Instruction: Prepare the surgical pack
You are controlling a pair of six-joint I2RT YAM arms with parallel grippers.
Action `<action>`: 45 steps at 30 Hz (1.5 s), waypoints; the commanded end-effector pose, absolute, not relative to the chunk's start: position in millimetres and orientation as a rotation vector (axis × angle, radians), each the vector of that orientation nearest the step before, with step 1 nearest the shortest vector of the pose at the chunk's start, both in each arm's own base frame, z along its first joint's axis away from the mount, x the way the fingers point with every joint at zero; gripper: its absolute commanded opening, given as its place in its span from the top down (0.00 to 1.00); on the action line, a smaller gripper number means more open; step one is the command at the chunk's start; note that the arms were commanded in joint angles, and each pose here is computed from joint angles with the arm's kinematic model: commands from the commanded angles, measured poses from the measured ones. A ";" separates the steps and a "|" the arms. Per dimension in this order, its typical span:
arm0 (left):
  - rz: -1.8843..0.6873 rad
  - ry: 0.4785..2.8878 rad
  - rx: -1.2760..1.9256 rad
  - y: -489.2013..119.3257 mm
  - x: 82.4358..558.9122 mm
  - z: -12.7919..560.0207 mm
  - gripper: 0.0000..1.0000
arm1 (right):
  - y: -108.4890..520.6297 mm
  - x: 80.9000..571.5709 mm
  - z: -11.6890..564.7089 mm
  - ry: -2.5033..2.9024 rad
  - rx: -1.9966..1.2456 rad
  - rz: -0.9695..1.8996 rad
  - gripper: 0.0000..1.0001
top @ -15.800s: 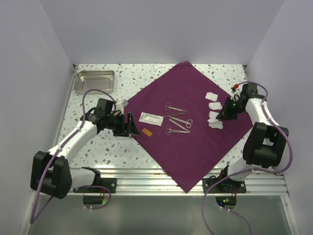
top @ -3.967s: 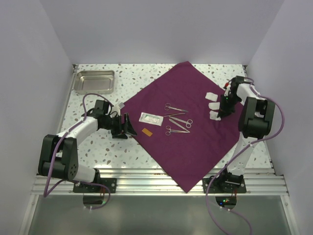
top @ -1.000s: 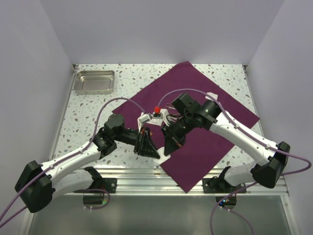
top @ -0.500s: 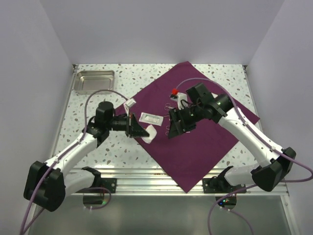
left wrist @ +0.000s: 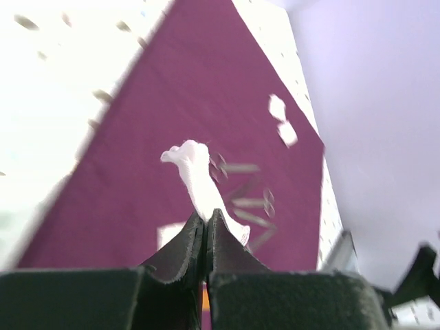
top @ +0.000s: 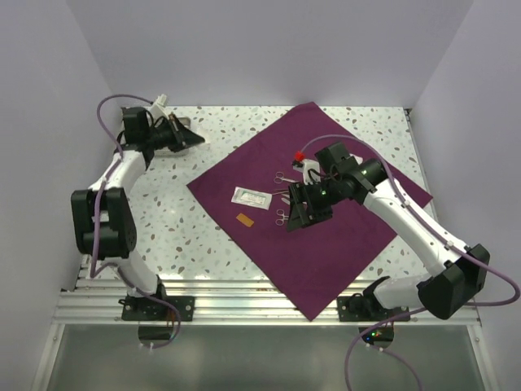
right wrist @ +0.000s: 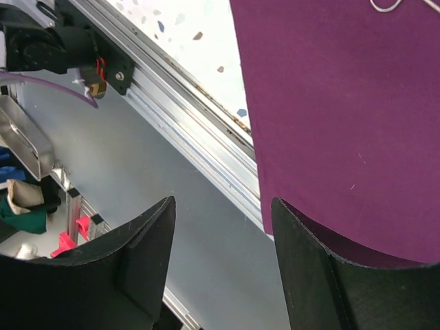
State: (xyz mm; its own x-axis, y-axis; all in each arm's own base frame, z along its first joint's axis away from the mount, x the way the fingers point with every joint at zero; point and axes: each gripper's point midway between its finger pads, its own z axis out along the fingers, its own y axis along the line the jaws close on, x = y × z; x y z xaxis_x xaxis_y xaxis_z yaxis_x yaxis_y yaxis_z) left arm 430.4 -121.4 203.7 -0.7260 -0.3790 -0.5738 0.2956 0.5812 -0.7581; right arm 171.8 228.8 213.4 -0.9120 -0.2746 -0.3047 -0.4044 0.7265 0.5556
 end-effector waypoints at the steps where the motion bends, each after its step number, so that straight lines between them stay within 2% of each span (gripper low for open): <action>1: -1.038 2.049 -0.096 -77.4 486.9 200.7 1.00 | 220.1 171.6 201.1 2.773 -0.550 0.915 0.39; 5: -0.982 2.054 -0.096 -45.1 540.3 180.4 1.00 | 218.8 177.9 195.3 2.799 -0.524 0.930 0.39; 12: -1.011 2.041 -0.117 -7.4 592.2 142.4 1.00 | 209.2 210.3 189.5 2.841 -0.438 0.892 0.39; 19: -1.044 2.094 -0.201 2.3 601.0 98.7 1.00 | 201.8 234.7 180.6 2.852 -0.315 0.919 0.39; 41: -0.942 2.244 -0.312 30.0 602.6 37.9 1.00 | 197.5 254.4 172.7 2.861 -0.203 0.917 0.40; 43: -0.921 2.249 -0.314 32.1 602.6 39.5 0.96 | 198.3 257.5 174.1 2.851 -0.182 0.917 0.40; 45: -0.890 2.250 -0.312 35.4 603.9 43.1 0.81 | 199.3 263.9 174.7 2.842 -0.135 0.913 0.40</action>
